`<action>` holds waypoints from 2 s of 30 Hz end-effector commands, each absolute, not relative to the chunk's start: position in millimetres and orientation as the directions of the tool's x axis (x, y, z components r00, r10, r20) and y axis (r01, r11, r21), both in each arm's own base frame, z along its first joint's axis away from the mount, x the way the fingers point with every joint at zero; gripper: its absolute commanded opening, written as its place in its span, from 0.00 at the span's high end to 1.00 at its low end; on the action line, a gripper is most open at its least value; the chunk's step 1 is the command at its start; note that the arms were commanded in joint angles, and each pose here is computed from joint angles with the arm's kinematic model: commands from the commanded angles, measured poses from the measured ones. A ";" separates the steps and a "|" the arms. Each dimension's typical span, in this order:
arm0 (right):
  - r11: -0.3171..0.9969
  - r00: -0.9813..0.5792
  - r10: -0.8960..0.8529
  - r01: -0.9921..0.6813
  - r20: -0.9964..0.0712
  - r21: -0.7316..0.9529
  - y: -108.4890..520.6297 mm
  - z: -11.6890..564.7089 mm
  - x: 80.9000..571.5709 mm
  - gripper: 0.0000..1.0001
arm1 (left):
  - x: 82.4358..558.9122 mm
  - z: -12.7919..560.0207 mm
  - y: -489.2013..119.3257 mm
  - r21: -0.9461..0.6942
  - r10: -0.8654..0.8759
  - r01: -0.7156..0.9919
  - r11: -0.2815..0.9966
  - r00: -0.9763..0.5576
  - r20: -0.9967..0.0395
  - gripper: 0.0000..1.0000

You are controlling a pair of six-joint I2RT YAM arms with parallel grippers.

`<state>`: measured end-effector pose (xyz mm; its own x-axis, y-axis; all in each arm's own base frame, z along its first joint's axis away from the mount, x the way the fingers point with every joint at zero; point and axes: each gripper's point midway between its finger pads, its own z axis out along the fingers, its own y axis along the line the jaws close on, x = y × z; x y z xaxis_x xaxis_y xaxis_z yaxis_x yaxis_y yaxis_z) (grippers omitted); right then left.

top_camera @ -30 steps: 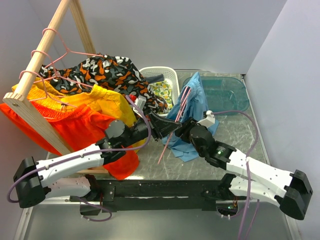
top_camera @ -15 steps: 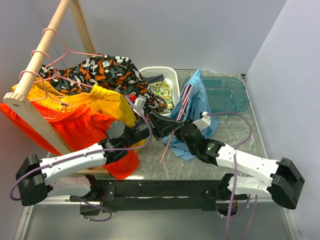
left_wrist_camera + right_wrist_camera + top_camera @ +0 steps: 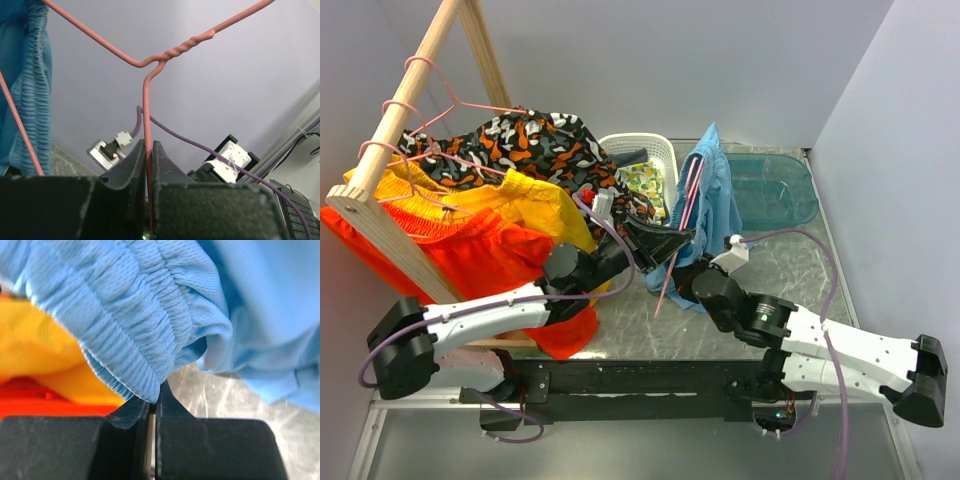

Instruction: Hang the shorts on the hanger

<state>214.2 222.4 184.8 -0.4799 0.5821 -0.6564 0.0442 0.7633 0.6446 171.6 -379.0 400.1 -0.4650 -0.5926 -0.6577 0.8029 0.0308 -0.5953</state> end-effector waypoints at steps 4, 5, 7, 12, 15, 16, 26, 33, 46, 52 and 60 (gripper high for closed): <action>0.835 -0.557 0.421 -0.072 -0.716 0.546 222.4 191.1 175.3 1.00 | 177.9 479.4 -361.3 -0.454 -0.784 0.891 -0.019 -0.295 -0.546 0.99; 0.834 -0.570 0.401 -0.097 -0.717 0.544 226.5 192.1 168.2 1.00 | 179.2 483.3 -361.8 -0.450 -0.791 0.893 -0.019 -0.289 -0.540 0.99; 0.841 -0.574 0.386 -0.102 -0.722 0.531 225.7 194.4 161.6 1.00 | 184.9 480.3 -366.7 -0.454 -0.793 0.891 -0.006 -0.281 -0.541 0.99; 0.845 -0.595 0.345 -0.140 -0.726 0.517 229.6 205.9 143.4 1.00 | 196.4 476.9 -372.4 -0.454 -0.797 0.891 0.009 -0.268 -0.541 0.99; 0.840 -0.614 0.323 -0.165 -0.720 0.517 234.0 210.1 134.2 1.00 | 203.9 475.4 -371.1 -0.451 -0.806 0.892 0.018 -0.254 -0.534 0.99; 0.841 -0.617 0.317 -0.169 -0.721 0.515 234.1 210.7 132.4 1.00 | 207.0 473.6 -371.4 -0.455 -0.807 0.890 0.019 -0.255 -0.532 0.99; 0.830 -0.650 0.270 -0.218 -0.711 0.514 241.2 215.8 115.4 1.00 | 237.0 469.5 -371.0 -0.468 -0.824 0.883 0.027 -0.246 -0.511 0.99; 0.820 -0.650 0.319 -0.176 -0.690 0.545 229.5 224.3 113.7 1.00 | 246.0 451.3 -376.1 -0.490 -0.805 0.871 0.032 -0.268 -0.530 0.99; 0.774 -0.605 0.383 -0.202 -0.699 0.600 226.2 278.9 120.3 1.00 | 240.2 404.9 -392.9 -0.535 -0.735 0.843 0.057 -0.327 -0.594 0.99; 0.809 -0.537 0.432 -0.125 -0.725 0.574 195.4 294.0 140.0 1.00 | 224.1 395.0 -403.5 -0.573 -0.664 0.820 0.006 -0.425 -0.615 0.99; 0.804 -0.503 0.439 -0.149 -0.744 0.576 176.8 304.1 173.7 0.97 | 209.2 371.9 -413.6 -0.705 -0.490 0.707 0.052 -0.597 -0.635 0.99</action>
